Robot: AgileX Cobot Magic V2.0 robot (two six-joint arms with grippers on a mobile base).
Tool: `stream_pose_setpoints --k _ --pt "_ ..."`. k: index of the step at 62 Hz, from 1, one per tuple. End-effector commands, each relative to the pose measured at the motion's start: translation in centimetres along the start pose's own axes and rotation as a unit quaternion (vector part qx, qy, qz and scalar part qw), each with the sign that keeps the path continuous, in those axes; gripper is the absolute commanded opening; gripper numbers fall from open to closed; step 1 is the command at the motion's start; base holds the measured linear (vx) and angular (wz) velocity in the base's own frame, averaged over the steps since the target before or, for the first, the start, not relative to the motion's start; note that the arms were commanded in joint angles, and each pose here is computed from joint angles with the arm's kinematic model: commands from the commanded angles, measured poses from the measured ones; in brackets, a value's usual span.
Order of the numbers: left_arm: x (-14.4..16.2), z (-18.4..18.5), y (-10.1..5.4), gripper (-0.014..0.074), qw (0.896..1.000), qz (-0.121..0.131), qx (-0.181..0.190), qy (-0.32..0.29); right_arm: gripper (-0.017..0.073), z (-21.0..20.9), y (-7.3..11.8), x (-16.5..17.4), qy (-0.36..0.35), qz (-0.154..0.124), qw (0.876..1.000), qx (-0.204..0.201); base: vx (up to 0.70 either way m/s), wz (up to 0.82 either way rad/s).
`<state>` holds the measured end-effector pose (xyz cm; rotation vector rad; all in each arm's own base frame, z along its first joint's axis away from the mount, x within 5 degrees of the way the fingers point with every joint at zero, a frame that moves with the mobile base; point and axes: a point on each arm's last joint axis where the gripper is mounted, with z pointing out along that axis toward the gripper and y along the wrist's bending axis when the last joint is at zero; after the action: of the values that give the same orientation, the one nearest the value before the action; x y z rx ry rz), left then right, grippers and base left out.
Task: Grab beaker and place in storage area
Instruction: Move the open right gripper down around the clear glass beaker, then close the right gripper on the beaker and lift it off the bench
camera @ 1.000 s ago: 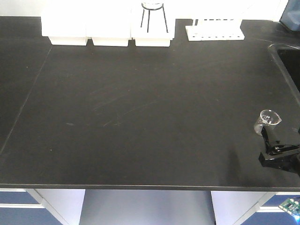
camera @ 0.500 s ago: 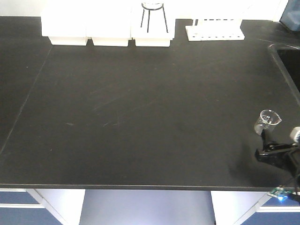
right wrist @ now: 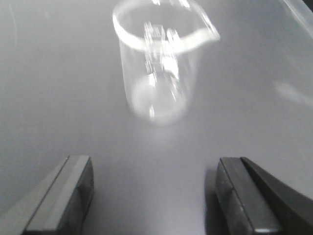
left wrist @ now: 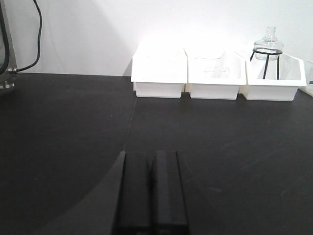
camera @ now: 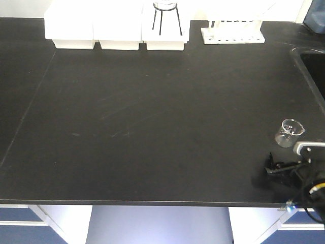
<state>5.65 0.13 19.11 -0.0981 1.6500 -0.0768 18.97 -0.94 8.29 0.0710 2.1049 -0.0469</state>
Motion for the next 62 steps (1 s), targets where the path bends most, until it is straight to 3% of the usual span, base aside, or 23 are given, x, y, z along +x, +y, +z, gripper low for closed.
stream_pose_setpoints --k 1,27,32,38,44,62 --pt "-0.1 0.0 -0.2 -0.0008 0.999 -0.005 0.015 -0.039 0.0565 0.8 0.0 -2.8 -0.118 -0.005 0.993 0.0 0.0 0.0" --pt "-0.1 0.0 -0.2 -0.0008 0.999 -0.005 0.015 -0.039 0.0535 5.9 0.1 -4.8 -0.159 0.002 0.987 0.008 0.0 0.0" --pt "-0.1 0.0 -0.2 -0.0008 0.999 -0.005 0.015 -0.039 0.045 5.9 0.0 -4.9 -0.16 0.002 0.987 0.011 0.0 0.0" --pt "-0.1 0.0 -0.2 -0.0008 0.999 -0.005 0.015 -0.039 0.0244 5.4 0.0 -4.6 -0.153 -0.008 0.988 0.013 0.0 0.0" --pt "-0.1 0.0 -0.2 -0.0008 0.999 -0.005 0.015 -0.039 -0.0018 4.2 -0.1 -4.3 -0.148 -0.008 0.989 0.013 0.0 0.0" --pt "-0.1 0.0 -0.2 -0.0008 0.999 -0.005 0.015 -0.039 -0.0003 -1.6 -0.2 -5.0 -0.149 0.009 0.989 0.008 0.0 0.0"
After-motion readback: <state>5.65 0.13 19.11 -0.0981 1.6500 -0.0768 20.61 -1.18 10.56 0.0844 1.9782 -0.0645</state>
